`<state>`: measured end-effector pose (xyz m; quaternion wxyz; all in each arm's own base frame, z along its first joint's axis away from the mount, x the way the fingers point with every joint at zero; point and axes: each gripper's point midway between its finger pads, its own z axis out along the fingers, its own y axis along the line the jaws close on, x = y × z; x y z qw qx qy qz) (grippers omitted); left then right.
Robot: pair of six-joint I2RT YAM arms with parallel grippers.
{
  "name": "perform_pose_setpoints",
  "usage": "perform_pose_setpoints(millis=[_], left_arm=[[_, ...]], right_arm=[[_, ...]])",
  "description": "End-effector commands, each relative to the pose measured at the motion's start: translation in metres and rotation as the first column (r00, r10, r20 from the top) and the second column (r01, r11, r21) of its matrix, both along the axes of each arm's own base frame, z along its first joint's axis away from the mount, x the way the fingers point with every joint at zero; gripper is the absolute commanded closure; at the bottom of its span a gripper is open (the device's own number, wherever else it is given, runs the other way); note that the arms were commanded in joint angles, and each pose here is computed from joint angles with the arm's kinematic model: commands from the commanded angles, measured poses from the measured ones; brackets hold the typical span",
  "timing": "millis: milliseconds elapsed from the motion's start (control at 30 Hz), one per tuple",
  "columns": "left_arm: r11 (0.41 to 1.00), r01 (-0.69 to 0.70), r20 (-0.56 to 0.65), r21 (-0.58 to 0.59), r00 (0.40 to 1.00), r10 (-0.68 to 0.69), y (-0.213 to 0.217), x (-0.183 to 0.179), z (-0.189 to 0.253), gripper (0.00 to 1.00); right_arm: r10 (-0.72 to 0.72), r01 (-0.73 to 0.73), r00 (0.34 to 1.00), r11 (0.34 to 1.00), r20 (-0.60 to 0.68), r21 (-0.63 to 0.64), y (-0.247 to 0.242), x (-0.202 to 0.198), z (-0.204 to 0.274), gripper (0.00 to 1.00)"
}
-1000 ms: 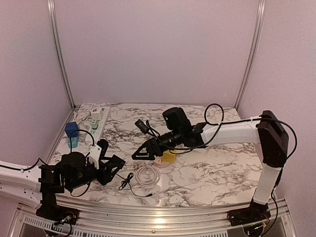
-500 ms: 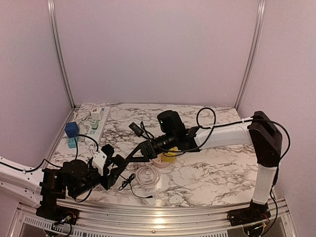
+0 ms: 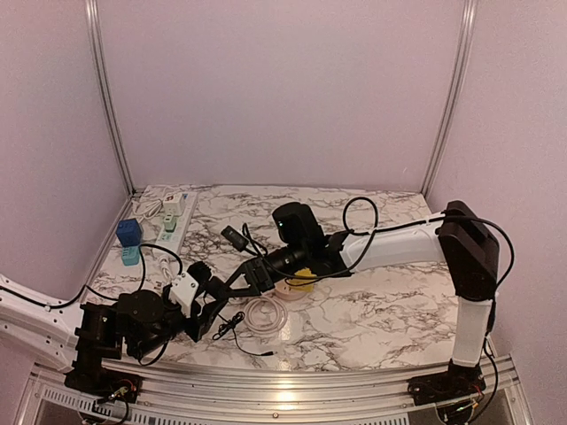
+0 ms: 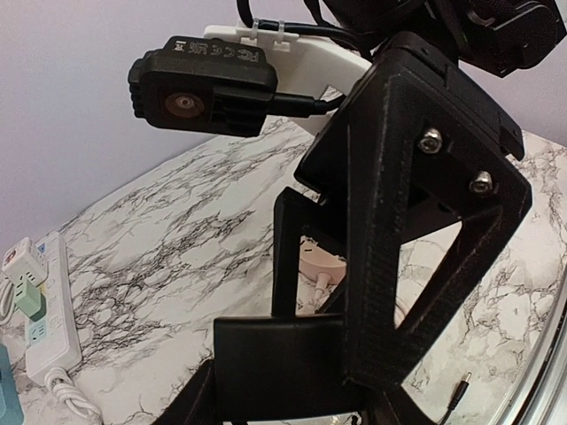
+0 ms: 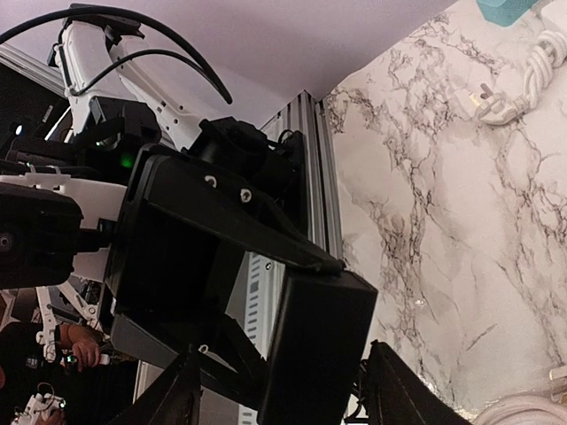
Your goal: Insert the plug
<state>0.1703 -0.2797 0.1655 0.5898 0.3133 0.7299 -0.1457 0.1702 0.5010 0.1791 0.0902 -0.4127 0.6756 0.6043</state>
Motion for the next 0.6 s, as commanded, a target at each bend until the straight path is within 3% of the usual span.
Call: perform_pose_setpoints(millis=[0, 267, 433, 567], left_arm=[[0.999, -0.027, 0.031, -0.035, 0.999, 0.028, -0.0039, 0.0033, 0.0159, 0.82], [0.999, -0.028, 0.043, -0.015, 0.999, 0.029, -0.0075, 0.0028, 0.0157, 0.82], [1.000, -0.029, 0.047, -0.009, 0.998, 0.029, -0.0072, 0.0013, 0.0148, 0.81], [1.000, -0.024, 0.047, -0.006, 0.999, 0.024, -0.0074, -0.0007, 0.0137, 0.76]], right_arm=[[0.017, -0.017, 1.000, 1.000, 0.010, 0.026, 0.0075, -0.0010, 0.0094, 0.43], [0.022, -0.022, 1.000, 1.000, -0.002, 0.017, 0.0097, -0.0005, 0.0066, 0.61], [0.036, -0.035, 0.999, 0.999, -0.017, 0.017, 0.0116, -0.0011, 0.0060, 0.80], [0.038, -0.038, 0.999, 0.999, -0.021, 0.018, 0.0131, -0.0007, 0.0063, 0.85]])
